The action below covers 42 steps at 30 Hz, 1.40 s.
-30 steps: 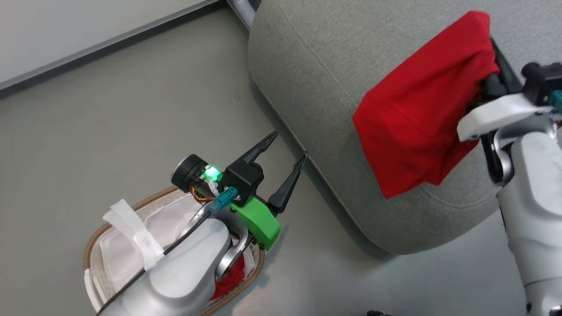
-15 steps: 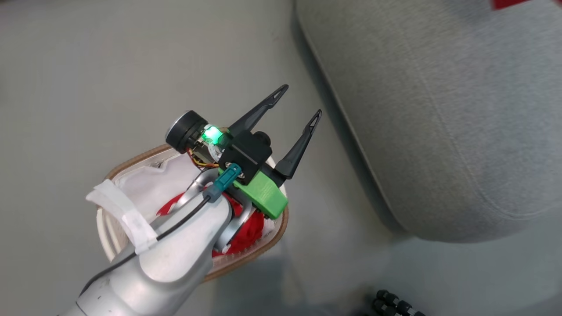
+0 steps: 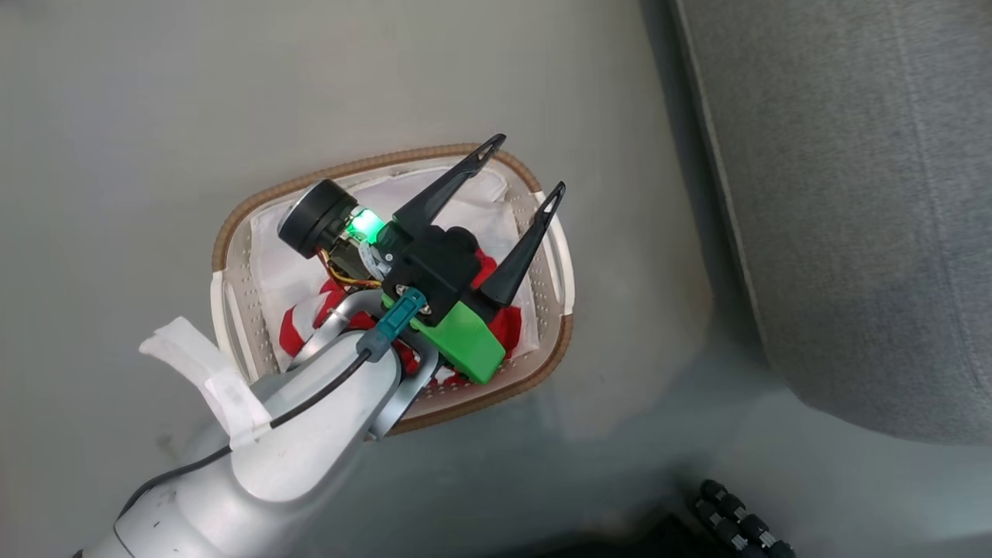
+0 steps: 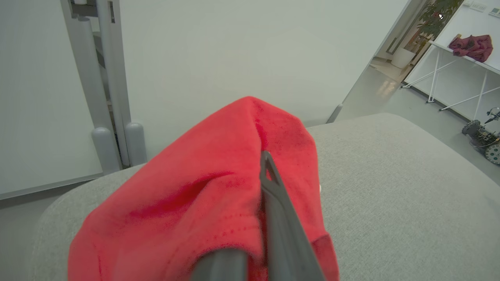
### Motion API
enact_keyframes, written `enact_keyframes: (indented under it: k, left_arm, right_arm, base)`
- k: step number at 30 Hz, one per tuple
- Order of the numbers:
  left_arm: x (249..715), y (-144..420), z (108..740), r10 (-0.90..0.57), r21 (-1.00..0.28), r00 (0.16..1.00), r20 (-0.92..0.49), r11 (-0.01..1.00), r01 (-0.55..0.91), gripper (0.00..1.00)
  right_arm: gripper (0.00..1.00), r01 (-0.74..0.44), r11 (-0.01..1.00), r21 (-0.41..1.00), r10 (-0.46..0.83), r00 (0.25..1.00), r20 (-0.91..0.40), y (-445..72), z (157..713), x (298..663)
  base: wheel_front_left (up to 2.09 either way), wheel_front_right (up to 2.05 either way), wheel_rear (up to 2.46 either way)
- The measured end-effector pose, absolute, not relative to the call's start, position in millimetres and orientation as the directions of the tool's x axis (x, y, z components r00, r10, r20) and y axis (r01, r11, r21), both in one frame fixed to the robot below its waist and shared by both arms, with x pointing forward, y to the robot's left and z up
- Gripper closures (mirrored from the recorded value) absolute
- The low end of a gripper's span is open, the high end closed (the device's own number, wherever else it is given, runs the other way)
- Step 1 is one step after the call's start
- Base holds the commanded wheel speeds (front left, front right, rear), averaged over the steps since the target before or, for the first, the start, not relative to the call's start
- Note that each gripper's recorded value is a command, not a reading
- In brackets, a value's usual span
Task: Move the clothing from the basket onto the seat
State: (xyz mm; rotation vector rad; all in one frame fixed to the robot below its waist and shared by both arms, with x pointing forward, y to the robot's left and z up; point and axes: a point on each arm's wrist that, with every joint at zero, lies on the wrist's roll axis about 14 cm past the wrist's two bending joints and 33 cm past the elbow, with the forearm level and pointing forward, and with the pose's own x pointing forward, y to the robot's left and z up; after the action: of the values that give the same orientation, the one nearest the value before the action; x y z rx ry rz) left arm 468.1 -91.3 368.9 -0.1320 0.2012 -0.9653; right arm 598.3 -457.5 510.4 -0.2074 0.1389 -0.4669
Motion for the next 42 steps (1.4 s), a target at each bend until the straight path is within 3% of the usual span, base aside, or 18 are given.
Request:
enact_keyframes:
  k: [5, 6, 8, 10, 26, 34, 42]
  left_arm:
    - [470.9, -86.6, 355.5, -0.820, -0.213, 0.556, -0.136, 0.573, 0.792, 0.00]
    - [472.2, -85.4, 353.8, -0.817, -0.211, 0.560, -0.139, 0.577, 0.789, 0.00]
    - [472.9, -83.7, 350.8, -0.816, -0.206, 0.559, -0.148, 0.578, 0.789, 0.00]
    - [472.8, -85.8, 352.9, -0.821, -0.206, 0.553, -0.140, 0.570, 0.795, 0.00]
    - [465.8, -98.1, 396.7, -0.820, -0.219, 0.569, -0.057, 0.567, 0.794, 0.00]
    - [460.0, -84.1, 421.7, -0.774, -0.213, 0.631, -0.045, 0.625, 0.751, 0.00]
    - [456.9, -50.3, 455.0, -0.675, -0.194, 0.738, -0.027, 0.727, 0.658, 0.00]
  right_arm:
    - [1.00, 0.390, 0.892, -0.227, -0.442, 0.858, -0.261, -438.8, 421.4, 585.2]
    - [0.93, 0.382, 0.898, -0.218, -0.433, 0.858, -0.277, -433.0, 410.7, 584.4]
    - [0.59, 0.373, 0.904, -0.207, -0.421, 0.861, -0.286, -425.6, 401.1, 583.0]
    - [0.00, 0.378, 0.903, -0.203, -0.423, 0.860, -0.286, -425.7, 399.0, 578.8]
    - [0.00, 0.274, 0.926, -0.259, -0.342, 0.900, -0.270, -407.7, 421.0, 539.9]
    - [0.00, 0.203, 0.939, -0.277, -0.264, 0.943, -0.203, -391.6, 463.4, 530.0]
    - [0.00, 0.162, 0.968, -0.193, -0.177, 0.982, -0.065, -357.2, 519.2, 527.4]
  base:
    - [0.00, 0.00, 0.00]
    - [0.00, 0.00, 0.00]
    - [0.00, 0.00, 0.00]
    - [0.00, 0.00, 0.00]
    - [0.00, 0.00, 0.00]
    - [0.00, 0.00, 0.00]
    - [0.00, 0.00, 0.00]
